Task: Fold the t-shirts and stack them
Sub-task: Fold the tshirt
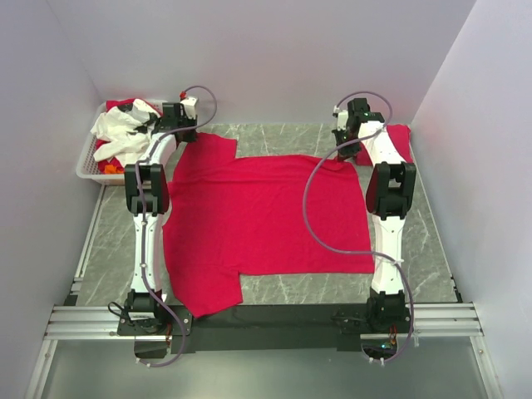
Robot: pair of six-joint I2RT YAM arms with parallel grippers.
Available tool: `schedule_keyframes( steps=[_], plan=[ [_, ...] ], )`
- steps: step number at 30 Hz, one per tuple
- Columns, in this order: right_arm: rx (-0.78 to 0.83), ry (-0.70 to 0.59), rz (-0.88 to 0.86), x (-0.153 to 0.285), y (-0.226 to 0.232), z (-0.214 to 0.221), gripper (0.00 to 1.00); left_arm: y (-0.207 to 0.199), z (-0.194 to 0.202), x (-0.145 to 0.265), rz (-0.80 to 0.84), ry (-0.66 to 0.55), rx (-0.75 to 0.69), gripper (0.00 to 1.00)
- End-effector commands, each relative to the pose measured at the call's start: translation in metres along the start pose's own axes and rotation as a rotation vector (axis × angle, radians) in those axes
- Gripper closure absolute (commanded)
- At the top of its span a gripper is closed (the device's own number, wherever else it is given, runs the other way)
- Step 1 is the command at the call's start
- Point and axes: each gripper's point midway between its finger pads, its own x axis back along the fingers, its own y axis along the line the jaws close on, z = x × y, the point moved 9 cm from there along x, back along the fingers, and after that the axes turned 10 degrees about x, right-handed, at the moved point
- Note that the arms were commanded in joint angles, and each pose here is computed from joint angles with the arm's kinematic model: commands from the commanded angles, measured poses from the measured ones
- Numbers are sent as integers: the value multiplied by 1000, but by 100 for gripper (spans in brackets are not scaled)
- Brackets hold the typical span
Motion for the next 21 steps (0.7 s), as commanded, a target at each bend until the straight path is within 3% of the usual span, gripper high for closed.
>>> schedule_keyframes(
  steps=[1, 7, 11, 21],
  plan=[
    [25, -144, 76, 47, -11, -25, 100, -12, -30, 21, 19, -62, -9, 100],
    [26, -193, 103, 55, -15, -33, 100, -20, -81, 57, 70, -207, -18, 100],
    [21, -203, 106, 55, -15, -35, 100, -11, -92, 81, 102, -259, -19, 100],
    [19, -197, 118, 47, -22, -29, 100, -2, -98, 105, 170, -255, -17, 100]
  ],
)
